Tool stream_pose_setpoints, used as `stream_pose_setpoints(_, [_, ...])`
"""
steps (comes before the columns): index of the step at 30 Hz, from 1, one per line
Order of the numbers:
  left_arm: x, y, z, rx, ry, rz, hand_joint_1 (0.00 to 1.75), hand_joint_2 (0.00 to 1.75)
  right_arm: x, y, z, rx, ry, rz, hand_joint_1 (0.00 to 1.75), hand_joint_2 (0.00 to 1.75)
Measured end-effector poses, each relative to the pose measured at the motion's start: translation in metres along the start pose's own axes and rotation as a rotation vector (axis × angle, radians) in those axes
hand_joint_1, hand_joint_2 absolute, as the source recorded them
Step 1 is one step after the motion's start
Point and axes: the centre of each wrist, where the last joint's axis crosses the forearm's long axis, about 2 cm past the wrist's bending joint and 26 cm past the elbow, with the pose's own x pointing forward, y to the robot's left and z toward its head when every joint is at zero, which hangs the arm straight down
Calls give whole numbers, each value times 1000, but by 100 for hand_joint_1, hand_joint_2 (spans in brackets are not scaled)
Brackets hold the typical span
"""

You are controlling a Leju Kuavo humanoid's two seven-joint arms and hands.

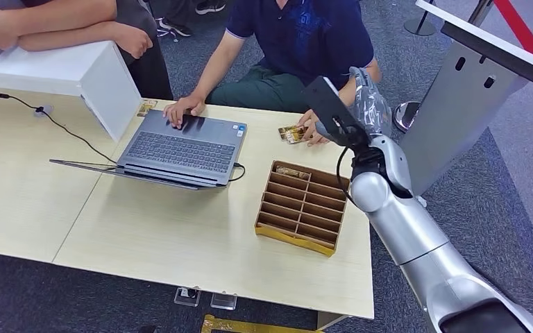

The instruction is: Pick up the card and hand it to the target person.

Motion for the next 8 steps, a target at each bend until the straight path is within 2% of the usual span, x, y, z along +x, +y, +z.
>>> stream_pose_setpoints(3, [0, 1, 0, 8, 2, 12, 0, 175, -4, -13, 14, -41, -35, -137, 0, 175])
stream_pose_setpoints(8, [-2, 3, 0, 18, 6, 27, 0, 175, -27, -22, 55, -49, -141, -466, 0, 175])
